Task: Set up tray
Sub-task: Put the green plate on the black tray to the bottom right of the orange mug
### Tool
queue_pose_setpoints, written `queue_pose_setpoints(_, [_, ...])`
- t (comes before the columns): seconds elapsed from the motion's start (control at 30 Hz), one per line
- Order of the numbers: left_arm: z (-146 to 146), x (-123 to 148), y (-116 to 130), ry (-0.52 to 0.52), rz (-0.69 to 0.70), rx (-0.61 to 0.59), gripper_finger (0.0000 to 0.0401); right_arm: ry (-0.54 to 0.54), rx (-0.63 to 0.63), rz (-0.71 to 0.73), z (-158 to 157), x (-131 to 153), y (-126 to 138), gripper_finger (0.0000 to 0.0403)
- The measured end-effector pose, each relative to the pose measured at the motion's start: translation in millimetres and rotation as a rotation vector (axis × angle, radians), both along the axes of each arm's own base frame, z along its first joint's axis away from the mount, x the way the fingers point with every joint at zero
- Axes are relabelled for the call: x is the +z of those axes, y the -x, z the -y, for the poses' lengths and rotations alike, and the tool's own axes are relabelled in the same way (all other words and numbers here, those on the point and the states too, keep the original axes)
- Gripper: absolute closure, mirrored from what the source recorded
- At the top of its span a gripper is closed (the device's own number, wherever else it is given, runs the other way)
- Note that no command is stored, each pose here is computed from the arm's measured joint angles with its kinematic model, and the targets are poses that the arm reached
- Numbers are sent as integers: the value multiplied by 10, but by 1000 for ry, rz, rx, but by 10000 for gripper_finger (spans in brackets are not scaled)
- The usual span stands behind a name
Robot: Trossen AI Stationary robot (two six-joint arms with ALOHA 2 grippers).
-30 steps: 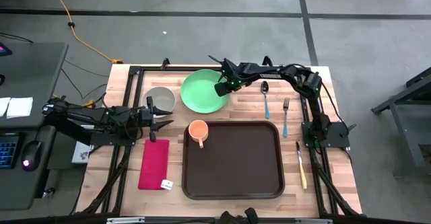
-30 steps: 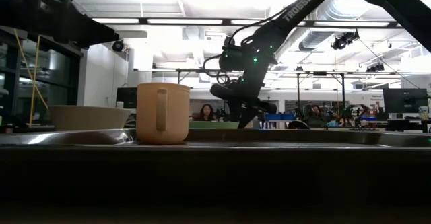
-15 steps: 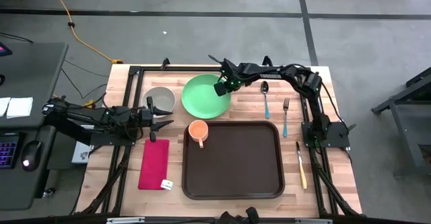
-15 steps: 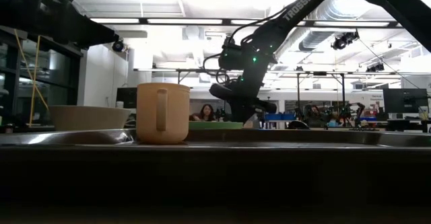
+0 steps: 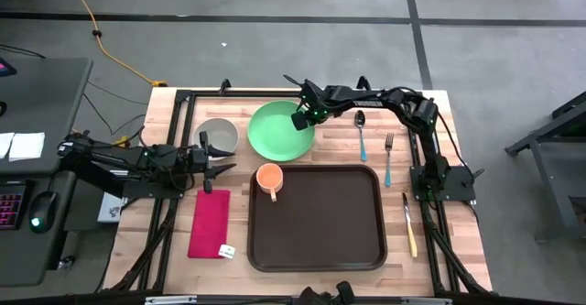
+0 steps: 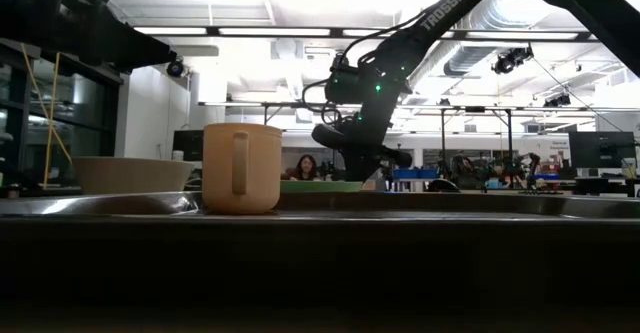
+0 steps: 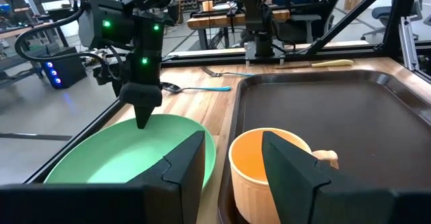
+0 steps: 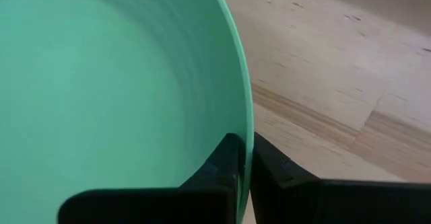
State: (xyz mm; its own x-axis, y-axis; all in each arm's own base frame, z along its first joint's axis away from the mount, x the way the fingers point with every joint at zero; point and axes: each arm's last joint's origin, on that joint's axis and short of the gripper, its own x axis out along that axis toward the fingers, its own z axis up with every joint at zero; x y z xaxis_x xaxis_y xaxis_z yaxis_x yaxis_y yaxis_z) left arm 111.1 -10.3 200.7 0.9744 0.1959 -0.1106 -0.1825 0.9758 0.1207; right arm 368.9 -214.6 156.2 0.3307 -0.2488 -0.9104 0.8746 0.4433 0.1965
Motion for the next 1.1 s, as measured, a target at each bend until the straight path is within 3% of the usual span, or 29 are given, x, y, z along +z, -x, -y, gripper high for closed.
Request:
queue_pose_setpoints(0.77, [4,-24,3,-1,-26,-14,222,-82,-39,51,115,10,72,402])
queue_pose_setpoints(1.1, [3,-48,7,-6,-51,-14,222,-72,-56,104,190,206,156,402])
